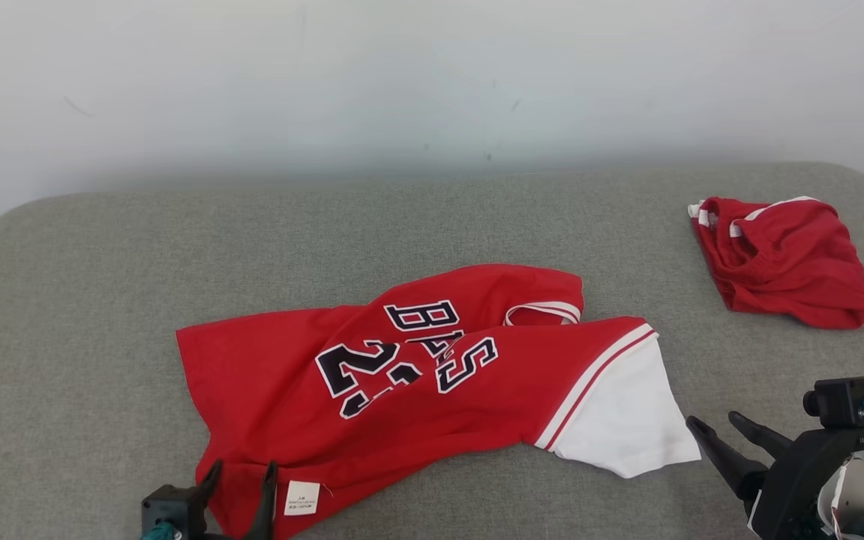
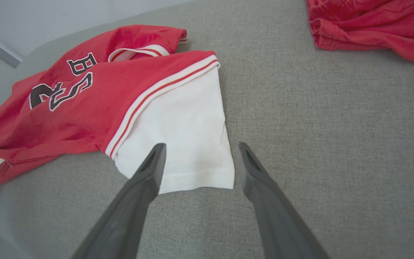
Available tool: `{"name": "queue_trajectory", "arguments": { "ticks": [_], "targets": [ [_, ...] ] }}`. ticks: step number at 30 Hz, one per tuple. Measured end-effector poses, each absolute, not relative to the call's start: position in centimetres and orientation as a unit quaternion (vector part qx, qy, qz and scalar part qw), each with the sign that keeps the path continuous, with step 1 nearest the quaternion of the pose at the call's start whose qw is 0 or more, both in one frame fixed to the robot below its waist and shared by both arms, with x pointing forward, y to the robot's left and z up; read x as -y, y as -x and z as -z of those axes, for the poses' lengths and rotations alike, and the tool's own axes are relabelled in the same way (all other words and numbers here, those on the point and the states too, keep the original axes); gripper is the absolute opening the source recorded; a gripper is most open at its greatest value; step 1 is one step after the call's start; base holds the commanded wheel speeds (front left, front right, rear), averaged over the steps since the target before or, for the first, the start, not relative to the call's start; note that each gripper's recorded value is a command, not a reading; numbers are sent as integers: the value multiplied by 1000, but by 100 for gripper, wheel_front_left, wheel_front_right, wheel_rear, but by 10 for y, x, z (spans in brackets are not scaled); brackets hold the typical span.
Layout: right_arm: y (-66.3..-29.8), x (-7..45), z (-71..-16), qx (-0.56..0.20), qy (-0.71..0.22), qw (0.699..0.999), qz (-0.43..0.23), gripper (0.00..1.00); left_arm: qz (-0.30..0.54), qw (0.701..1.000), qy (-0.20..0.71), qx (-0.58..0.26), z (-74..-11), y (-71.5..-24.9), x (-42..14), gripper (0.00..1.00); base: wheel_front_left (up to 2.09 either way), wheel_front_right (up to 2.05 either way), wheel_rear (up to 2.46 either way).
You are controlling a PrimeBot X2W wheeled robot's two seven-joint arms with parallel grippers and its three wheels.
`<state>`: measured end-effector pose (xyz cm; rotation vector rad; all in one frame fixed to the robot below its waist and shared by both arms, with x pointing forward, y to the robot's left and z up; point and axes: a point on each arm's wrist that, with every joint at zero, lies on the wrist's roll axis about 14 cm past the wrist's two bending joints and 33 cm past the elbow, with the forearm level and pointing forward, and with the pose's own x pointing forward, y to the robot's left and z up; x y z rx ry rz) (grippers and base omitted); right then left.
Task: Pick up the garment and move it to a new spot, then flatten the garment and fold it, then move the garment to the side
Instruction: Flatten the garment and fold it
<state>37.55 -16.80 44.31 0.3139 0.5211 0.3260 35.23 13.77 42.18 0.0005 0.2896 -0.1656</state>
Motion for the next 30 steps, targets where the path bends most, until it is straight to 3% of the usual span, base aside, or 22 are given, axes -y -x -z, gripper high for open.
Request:
{"name": "queue_trajectory", "arguments": {
  "ticks": [30],
  "targets": [
    [-380, 164, -414, -310, -77, 935, -153, 100, 70, 976, -12, -207, -398, -357, -143, 100, 0, 0, 0]
  ]
}}
